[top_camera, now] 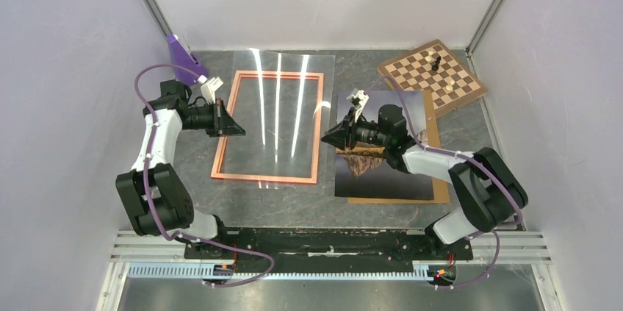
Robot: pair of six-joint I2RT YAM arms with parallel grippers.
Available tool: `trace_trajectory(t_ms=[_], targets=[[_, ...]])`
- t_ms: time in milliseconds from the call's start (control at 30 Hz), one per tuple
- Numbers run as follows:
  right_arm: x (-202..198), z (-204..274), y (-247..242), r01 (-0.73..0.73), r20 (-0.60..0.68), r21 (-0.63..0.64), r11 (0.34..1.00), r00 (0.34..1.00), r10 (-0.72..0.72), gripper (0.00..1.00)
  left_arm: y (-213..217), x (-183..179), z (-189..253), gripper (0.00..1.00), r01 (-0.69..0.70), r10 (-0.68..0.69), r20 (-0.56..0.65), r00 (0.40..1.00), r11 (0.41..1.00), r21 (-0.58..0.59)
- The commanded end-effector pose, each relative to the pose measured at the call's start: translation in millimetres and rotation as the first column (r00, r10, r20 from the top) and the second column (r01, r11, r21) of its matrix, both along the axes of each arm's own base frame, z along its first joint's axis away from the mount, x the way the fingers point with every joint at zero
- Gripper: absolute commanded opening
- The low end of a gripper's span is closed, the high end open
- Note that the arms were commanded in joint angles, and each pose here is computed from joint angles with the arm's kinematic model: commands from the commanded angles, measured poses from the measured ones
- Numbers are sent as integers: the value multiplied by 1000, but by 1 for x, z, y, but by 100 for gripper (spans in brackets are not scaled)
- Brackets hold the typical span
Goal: Put the photo into the frame
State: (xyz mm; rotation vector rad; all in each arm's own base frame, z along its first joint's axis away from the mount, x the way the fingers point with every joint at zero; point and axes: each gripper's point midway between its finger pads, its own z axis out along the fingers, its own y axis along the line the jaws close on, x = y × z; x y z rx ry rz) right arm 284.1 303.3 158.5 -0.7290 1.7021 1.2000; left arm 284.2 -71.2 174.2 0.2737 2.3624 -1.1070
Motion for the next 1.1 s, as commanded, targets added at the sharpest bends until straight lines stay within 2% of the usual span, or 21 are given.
trace_trajectory(t_ms=[0,333,533,1067], targets=[[8,7,18,-41,27,7,999,999,41,31,-2,10,2,3,-23,24,12,1000,1000,-13],[40,-5,27,26,11,-32,999,1000,-25,13,16,34,-20,2,-118,121,-26,992,990,78],[62,-7,36,46,8,-54,997,999,-45,1,21,53,-30,2,-152,156,-49,987,985,80],[76,-12,54,0,-41,-57,998,999,-3,0,39,103,-39,2,-176,183,-49,982,977,119]])
